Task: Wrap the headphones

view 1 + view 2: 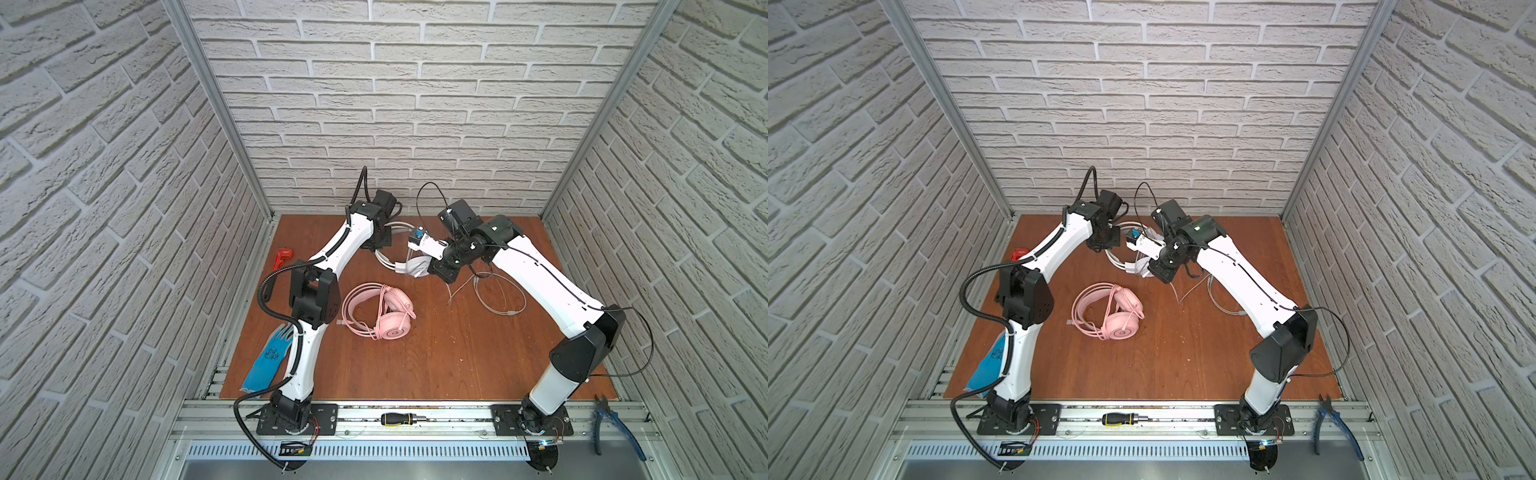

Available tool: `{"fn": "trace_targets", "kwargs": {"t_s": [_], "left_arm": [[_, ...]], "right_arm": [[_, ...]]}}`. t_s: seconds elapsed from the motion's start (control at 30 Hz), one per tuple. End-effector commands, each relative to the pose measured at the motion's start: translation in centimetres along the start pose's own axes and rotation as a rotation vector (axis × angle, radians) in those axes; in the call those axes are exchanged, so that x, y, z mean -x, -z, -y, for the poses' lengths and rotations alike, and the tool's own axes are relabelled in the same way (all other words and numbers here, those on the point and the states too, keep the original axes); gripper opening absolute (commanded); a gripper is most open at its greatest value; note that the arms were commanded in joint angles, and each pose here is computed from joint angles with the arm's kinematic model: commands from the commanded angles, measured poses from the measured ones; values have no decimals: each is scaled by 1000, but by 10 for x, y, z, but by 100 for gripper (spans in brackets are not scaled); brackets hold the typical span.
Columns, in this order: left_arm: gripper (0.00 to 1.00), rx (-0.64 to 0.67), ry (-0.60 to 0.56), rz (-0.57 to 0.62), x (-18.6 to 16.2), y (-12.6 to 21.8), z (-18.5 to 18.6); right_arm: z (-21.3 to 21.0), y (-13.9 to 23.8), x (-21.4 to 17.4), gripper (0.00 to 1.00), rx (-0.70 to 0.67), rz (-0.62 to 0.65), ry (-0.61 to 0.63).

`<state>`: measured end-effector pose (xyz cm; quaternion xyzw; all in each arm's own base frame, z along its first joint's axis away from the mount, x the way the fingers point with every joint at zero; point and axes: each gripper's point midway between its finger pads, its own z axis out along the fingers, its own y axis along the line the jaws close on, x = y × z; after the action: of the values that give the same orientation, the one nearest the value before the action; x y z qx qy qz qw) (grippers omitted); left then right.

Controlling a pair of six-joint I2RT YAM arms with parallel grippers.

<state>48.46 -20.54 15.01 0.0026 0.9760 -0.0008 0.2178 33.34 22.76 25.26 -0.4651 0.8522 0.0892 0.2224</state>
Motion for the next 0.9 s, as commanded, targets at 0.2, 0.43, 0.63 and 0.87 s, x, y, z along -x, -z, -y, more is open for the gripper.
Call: {"fn": "trace_targets", "kwargs": {"t_s": [0.2, 0.43, 0.63, 0.87], "left_arm": [[0, -59, -147, 59, 13, 15, 28], [0, -72, -249, 71, 12, 23, 45], [0, -156, -305, 121, 20, 37, 64], [0, -219, -372, 152, 22, 49, 77]], "right_arm": [[45, 10, 4, 5, -137, -27, 18], [79, 14, 12, 5, -231, 0, 8], [124, 6, -4, 5, -325, -65, -92], [150, -16, -24, 5, -322, -152, -188]]}}
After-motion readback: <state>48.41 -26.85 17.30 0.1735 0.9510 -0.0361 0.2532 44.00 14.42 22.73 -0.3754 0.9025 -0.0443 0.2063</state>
